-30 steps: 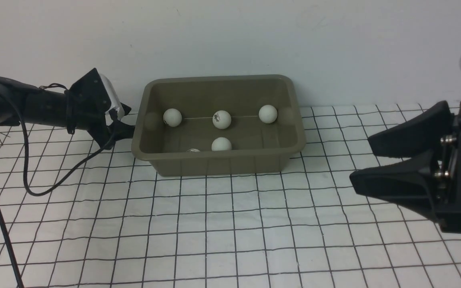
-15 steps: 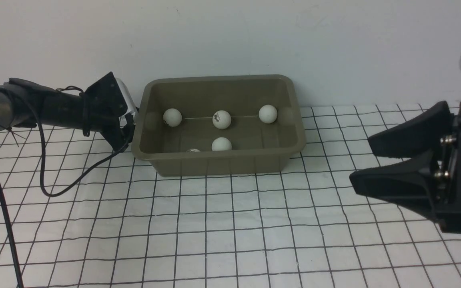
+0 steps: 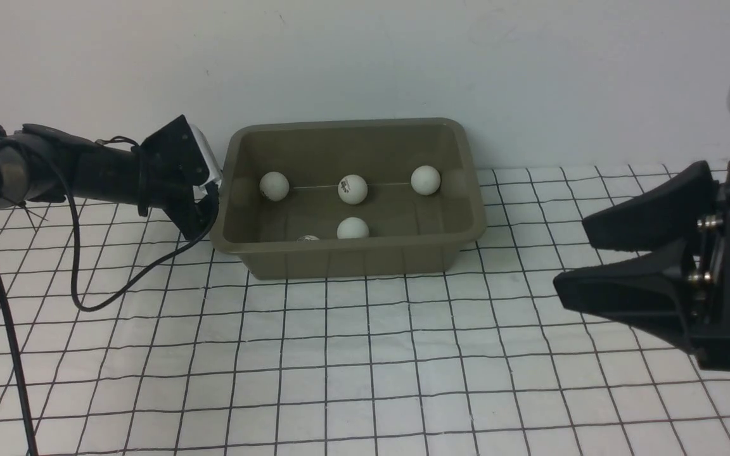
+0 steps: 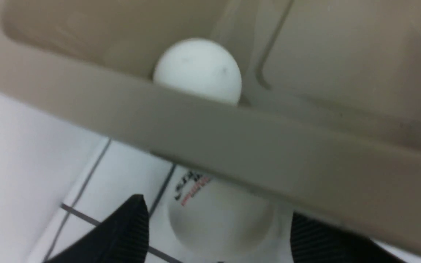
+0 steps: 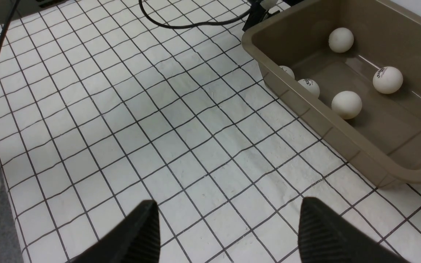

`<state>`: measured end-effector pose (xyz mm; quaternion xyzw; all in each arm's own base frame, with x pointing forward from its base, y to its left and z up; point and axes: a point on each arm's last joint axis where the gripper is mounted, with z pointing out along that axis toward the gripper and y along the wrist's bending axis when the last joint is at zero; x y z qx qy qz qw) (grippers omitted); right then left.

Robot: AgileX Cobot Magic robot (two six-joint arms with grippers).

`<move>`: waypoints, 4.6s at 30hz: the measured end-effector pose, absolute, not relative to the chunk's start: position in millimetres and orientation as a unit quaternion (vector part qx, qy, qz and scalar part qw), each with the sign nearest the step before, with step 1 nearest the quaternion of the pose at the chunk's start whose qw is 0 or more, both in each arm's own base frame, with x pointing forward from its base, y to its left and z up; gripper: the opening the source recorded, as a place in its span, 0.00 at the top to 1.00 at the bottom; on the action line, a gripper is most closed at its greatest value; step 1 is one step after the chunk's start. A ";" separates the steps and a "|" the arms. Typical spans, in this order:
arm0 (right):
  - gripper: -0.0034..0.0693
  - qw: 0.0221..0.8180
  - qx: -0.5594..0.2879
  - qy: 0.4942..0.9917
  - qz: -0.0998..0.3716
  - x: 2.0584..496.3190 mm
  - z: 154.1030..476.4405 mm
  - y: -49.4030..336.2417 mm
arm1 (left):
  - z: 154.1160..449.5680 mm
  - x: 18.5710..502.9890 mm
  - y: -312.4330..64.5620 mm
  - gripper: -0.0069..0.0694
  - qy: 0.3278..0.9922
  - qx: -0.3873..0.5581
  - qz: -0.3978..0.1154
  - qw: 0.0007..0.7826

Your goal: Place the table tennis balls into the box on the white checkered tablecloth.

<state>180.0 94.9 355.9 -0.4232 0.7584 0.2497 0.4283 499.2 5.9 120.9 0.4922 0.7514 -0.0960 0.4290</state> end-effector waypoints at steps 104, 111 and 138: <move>0.32 0.662 -0.144 0.734 0.049 22.4 324.9 11.2 | 359.9 427.8 -24.6 0.38 0.746 0.379 -0.121 0.533; 0.32 0.655 -0.137 0.741 0.053 35.7 293.9 13.4 | 359.4 426.6 -25.7 0.38 0.747 0.381 -0.130 0.529; 0.32 0.629 -0.116 0.766 0.065 53.2 240.2 15.8 | 359.1 421.7 -30.7 0.38 0.742 0.394 -0.165 0.517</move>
